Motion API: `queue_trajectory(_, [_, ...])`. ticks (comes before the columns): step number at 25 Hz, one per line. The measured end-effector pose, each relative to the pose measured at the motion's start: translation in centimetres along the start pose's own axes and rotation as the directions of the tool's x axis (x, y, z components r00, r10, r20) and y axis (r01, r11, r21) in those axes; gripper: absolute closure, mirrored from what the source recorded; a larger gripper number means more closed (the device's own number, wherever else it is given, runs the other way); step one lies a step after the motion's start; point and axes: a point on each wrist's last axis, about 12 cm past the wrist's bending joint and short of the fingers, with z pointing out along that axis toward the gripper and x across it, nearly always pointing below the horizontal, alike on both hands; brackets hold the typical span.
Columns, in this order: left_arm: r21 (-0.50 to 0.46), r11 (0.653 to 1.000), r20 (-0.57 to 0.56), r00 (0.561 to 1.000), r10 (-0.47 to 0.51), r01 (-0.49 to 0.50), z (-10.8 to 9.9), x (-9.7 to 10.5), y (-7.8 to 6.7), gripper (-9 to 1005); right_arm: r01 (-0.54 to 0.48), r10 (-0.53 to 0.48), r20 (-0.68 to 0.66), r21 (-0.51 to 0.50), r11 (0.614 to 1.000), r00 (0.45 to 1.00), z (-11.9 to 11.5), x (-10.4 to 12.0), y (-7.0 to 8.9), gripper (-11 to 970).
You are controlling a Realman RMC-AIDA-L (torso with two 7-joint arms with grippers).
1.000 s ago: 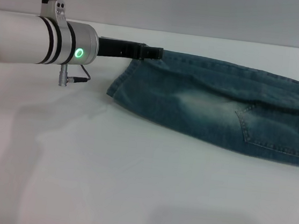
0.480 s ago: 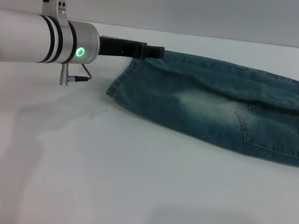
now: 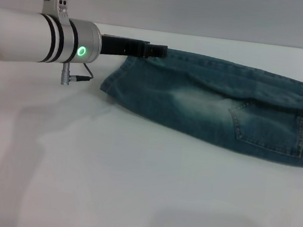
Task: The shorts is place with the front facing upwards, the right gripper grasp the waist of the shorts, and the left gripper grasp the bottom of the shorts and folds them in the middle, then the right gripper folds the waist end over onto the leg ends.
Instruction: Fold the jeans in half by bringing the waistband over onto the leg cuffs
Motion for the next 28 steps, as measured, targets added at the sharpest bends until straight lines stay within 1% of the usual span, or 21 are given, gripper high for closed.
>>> queue_trajectory(3, [0.000, 1.000, 0.001, 1.000, 0.000, 0.000, 0.0, 0.0, 0.0, 186, -0.021, 0.021, -0.020, 0.002, 1.000, 1.000, 0.1, 0.2, 0.1, 317])
queue_trajectory(10, [0.001, 1.000, 0.004, 1.000, 0.001, -0.001, 0.0, -0.1, 0.0, 186, -0.041, 0.041, -0.051, 0.010, 0.999, 0.998, 0.3, 0.5, 0.1, 448])
queue_trajectory(15, [0.000, 1.000, 0.007, 1.000, 0.005, -0.005, 0.0, -0.2, 0.0, 186, -0.014, 0.014, -0.063, 0.011, 1.000, 0.998, 0.5, 0.3, 0.3, 550])
queue_trajectory(19, [-0.005, 1.000, 0.017, 0.999, 0.029, -0.029, 0.0, -0.1, -0.1, 186, -0.001, 0.001, -0.068, -0.003, 1.000, 0.998, 0.5, 0.2, 0.5, 631])
queue_trajectory(22, [-0.011, 0.999, 0.028, 0.999, 0.046, -0.045, 0.2, 0.1, -0.2, 186, 0.011, -0.013, -0.072, -0.039, 0.999, 0.997, 0.3, -0.1, 1.0, 767])
queue_trajectory(24, [-0.010, 0.999, 0.038, 0.998, 0.050, -0.050, 0.3, 0.3, -0.2, 186, 0.013, -0.020, -0.078, -0.083, 0.996, 0.997, 0.3, -0.4, 1.7, 858])
queue_trajectory(27, [-0.007, 0.999, 0.058, 0.997, 0.054, -0.053, 0.4, 0.8, -0.4, 187, 0.001, -0.013, -0.085, -0.144, 0.990, 0.996, 0.3, -0.7, 2.7, 944])
queue_trajectory(28, [-0.006, 0.998, 0.063, 0.996, 0.055, -0.055, 0.4, 0.9, -0.4, 187, -0.002, -0.013, -0.088, -0.167, 0.986, 0.996, 0.4, -0.9, 3.1, 944])
